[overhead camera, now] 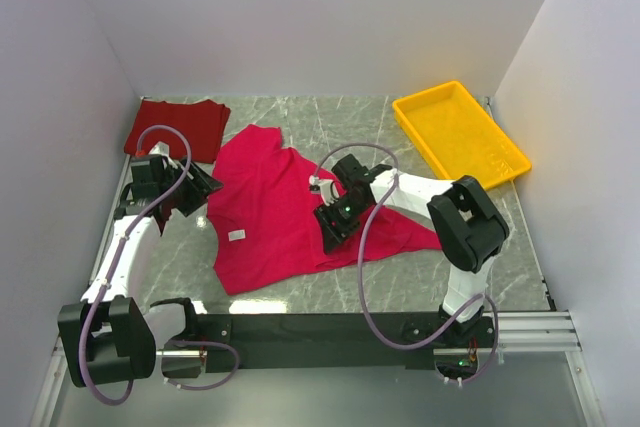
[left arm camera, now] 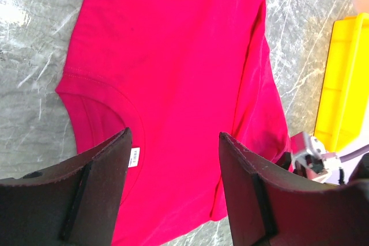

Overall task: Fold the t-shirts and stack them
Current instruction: Flatten the tshirt out

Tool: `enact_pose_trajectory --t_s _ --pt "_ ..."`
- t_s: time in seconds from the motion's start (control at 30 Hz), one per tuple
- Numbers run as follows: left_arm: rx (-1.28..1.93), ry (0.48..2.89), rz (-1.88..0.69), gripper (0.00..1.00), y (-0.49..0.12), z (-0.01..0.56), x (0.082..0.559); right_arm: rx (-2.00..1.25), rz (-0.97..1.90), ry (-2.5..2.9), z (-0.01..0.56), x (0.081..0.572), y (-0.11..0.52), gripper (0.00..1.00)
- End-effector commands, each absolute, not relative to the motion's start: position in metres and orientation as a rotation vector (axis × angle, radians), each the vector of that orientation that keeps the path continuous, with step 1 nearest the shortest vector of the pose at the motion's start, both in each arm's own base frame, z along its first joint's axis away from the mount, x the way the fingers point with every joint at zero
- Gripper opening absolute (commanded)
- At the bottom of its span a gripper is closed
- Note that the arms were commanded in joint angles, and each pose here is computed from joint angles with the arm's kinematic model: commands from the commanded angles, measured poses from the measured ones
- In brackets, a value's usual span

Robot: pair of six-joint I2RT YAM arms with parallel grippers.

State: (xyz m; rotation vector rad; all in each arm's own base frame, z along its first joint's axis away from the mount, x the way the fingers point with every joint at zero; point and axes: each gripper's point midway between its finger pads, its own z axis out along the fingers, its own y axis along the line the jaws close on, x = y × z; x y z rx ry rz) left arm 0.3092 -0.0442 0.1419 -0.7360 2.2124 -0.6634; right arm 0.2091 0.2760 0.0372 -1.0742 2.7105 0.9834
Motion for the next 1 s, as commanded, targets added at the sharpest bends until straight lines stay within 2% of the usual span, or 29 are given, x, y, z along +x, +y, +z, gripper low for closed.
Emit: enact_pose_trajectory --t_s 0.0,0.27,0.6,0.7,0.77,0.8,0.9,0.97 --pt "-0.714 2.178 -0.671 0.67 -0.043 0.15 0.312 -1.1 1.019 2.679 0.044 0.209 0.292 0.56" --pt "-0.71 2.177 -0.664 0.67 -0.042 0.152 0.313 -1.067 0.837 2.739 0.032 0.216 0.277 0.56" --pt "-0.711 2.179 -0.665 0.67 -0.041 0.152 0.315 -1.123 0.758 2.76 0.027 0.207 0.277 0.51" --pt "-0.709 2.179 -0.66 0.67 -0.041 0.152 0.315 -1.148 0.75 2.764 0.023 0.202 0.28 0.42" --pt "-0.711 2.177 -0.661 0.67 -0.041 0.152 0.316 -1.154 0.75 2.757 0.025 0.203 0.282 0.29" --pt "-0.714 2.175 -0.662 0.67 -0.04 0.152 0.316 -1.156 0.736 2.75 0.027 0.204 0.282 0.19" --pt "-0.712 2.178 -0.661 0.67 -0.041 0.151 0.314 -1.154 0.725 2.7 0.038 0.211 0.283 0.03" --pt "-0.717 2.182 -0.657 0.67 -0.039 0.15 0.314 -1.154 0.693 2.637 0.053 0.22 0.284 0.0"
